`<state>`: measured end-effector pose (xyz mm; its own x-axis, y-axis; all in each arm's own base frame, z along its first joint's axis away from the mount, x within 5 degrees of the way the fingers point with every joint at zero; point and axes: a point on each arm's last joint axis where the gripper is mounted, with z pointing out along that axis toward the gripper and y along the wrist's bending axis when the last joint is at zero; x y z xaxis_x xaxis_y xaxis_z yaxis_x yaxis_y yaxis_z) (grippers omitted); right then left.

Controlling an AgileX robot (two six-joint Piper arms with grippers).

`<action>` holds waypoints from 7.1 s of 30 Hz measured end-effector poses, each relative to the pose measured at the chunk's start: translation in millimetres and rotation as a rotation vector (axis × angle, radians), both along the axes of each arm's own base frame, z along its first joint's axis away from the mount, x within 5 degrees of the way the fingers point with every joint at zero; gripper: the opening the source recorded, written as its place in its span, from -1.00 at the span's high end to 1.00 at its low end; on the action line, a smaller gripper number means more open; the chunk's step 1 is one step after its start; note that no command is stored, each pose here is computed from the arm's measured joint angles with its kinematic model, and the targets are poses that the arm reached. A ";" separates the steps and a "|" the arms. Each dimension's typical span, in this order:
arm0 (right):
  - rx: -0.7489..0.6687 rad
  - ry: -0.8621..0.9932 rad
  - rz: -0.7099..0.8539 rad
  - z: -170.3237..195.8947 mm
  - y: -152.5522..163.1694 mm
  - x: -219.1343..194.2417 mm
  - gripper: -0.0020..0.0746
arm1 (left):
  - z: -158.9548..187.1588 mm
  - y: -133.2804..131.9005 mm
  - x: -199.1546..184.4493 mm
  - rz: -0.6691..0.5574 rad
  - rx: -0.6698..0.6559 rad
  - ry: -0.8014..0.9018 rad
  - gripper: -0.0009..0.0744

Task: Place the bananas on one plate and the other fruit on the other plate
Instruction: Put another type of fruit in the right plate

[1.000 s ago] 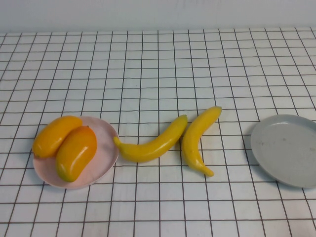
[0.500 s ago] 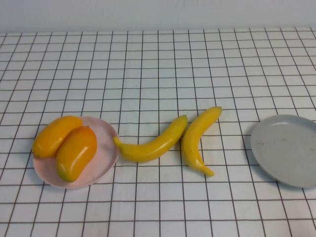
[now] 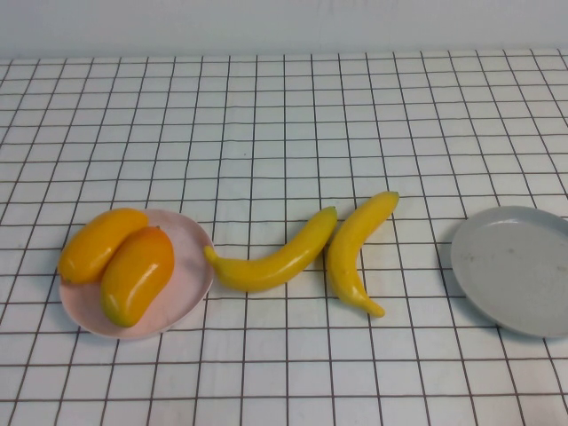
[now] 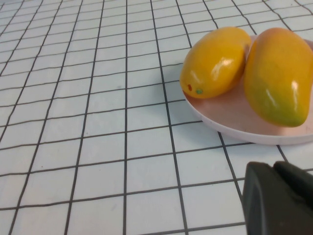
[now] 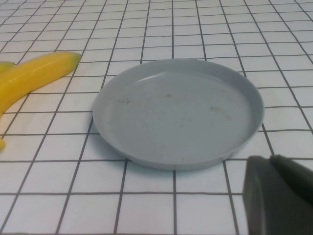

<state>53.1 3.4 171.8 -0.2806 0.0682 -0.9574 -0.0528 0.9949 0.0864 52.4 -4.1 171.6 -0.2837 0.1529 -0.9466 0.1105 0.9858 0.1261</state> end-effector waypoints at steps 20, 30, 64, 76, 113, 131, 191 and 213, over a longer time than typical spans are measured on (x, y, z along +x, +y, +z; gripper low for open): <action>1.135 0.024 -0.002 19.0 19.8 -0.4 0.99 | 0.0 -0.1 0.0 0.000 -0.002 0.000 0.98; 1.037 0.010 0.031 18.8 21.0 -0.8 0.99 | 0.0 -0.1 0.0 0.000 -0.002 0.000 0.99; -0.346 1.011 0.376 114.2 177.7 247.1 0.99 | 0.2 -5.2 -0.5 -0.012 -0.155 0.014 0.99; -0.213 1.126 0.490 54.4 248.9 319.6 -0.09 | 0.2 -5.2 -0.5 -0.012 -0.156 0.014 0.99; -0.480 1.161 0.359 17.3 257.3 297.5 0.17 | 0.2 -5.0 -0.5 -0.011 -0.147 0.013 0.99; -0.424 0.924 0.191 126.3 108.5 224.2 0.17 | 0.2 -5.0 -0.5 -0.011 -0.147 0.013 0.99; -0.891 0.568 1.147 61.7 256.0 264.3 -0.25 | -0.3 -0.3 -0.1 -0.001 -0.009 0.004 0.99; -1.051 0.369 1.459 31.2 304.1 286.9 -0.25 | -0.3 -0.3 -0.1 -0.001 -0.009 0.004 0.99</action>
